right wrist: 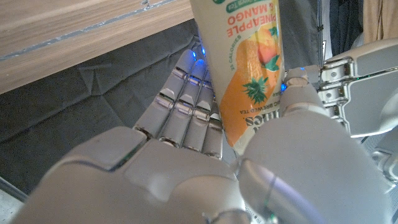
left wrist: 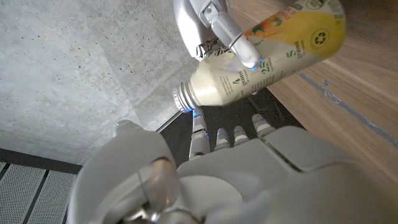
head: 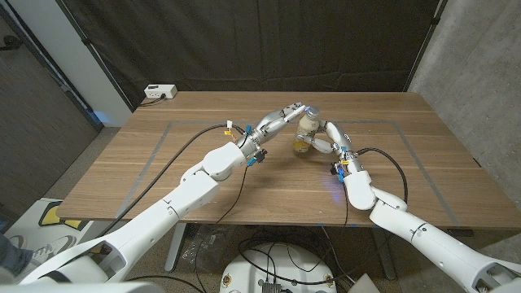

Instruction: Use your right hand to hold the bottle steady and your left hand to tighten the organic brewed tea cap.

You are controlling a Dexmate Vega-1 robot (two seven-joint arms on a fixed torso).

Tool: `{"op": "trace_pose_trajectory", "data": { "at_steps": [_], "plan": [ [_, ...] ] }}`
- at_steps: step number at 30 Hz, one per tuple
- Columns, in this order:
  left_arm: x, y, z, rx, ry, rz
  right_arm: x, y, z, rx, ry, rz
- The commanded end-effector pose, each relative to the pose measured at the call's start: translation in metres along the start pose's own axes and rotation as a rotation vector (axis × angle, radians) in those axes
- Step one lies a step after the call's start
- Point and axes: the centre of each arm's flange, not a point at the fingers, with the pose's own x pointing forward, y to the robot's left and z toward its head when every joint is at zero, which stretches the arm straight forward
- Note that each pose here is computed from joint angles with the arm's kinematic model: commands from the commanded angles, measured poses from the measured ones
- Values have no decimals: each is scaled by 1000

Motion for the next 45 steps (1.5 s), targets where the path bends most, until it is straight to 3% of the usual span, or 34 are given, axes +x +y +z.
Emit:
{"op": "trace_pose_trajectory", "data": {
  "at_steps": [1, 13, 20, 28, 45],
  "plan": [
    [15, 4, 2, 5, -25, -19, -6, -6, -4, -5, 23, -20],
    [-15, 10, 4, 2, -14, 83, -3, 0, -3, 5, 13, -6],
    [-27, 7, 5, -8, -15, 117, -3, 2, -1, 8, 7, 1],
    [-29, -1, 5, -21, -23, 104, -3, 3, 0, 8, 7, 8],
    [-19, -9, 7, -15, -34, 49, -5, 1, -1, 6, 1, 5]
  ]
}}
